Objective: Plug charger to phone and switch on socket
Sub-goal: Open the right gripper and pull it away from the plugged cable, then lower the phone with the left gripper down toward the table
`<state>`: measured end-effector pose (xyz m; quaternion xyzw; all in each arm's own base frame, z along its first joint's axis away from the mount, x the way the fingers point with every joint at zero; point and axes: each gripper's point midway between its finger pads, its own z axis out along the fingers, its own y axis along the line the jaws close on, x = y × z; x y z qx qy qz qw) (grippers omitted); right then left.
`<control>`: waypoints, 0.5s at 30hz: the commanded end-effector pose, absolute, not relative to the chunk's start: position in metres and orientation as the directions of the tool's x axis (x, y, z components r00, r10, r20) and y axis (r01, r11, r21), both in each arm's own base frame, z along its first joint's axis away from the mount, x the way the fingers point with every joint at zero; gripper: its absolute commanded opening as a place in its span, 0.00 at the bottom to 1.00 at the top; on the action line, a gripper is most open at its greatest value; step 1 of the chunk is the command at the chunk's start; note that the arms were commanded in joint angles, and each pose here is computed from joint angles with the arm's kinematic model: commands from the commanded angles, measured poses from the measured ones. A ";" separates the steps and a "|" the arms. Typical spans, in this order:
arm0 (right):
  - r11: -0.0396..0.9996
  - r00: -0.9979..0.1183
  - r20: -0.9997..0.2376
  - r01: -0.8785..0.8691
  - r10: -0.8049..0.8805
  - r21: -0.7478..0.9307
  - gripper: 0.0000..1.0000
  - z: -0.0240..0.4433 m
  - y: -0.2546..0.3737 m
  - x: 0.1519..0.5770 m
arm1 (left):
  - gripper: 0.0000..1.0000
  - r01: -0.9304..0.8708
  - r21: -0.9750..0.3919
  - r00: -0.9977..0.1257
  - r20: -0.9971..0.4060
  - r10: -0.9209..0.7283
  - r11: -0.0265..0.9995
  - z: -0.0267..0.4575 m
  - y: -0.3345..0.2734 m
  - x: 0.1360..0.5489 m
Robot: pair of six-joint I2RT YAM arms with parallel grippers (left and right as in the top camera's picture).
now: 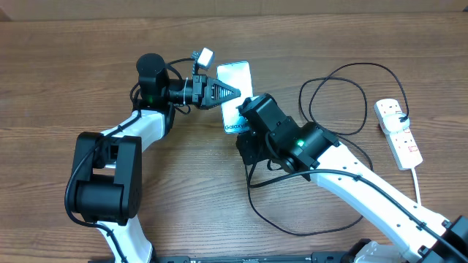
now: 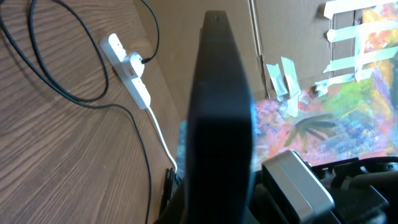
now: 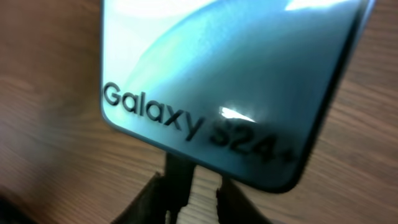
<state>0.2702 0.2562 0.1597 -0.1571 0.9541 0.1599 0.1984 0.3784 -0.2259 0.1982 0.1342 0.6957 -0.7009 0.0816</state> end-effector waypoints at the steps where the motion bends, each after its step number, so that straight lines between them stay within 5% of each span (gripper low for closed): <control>1: 0.898 -0.837 -0.515 -0.356 -0.184 0.258 0.52 0.205 0.254 0.278 | 0.04 0.320 -0.947 -0.945 -0.320 0.062 -0.016 0.202 -0.230 0.379; 7: 0.891 -0.821 -0.546 -0.364 -0.168 0.272 0.81 0.270 0.232 0.254 | 0.04 0.238 -0.970 -0.963 -0.242 -0.118 0.046 0.200 -0.243 0.409; 9: 0.891 -0.820 -0.546 -0.364 -0.169 0.271 1.00 0.296 0.211 0.231 | 0.04 0.198 -0.978 -0.959 -0.207 -0.193 0.063 0.199 -0.263 0.417; 15: 0.923 -0.823 -0.562 -0.275 -0.081 0.270 1.00 0.322 0.155 0.186 | 0.04 0.117 -0.982 -0.928 -0.162 -0.335 0.150 0.184 -0.325 0.422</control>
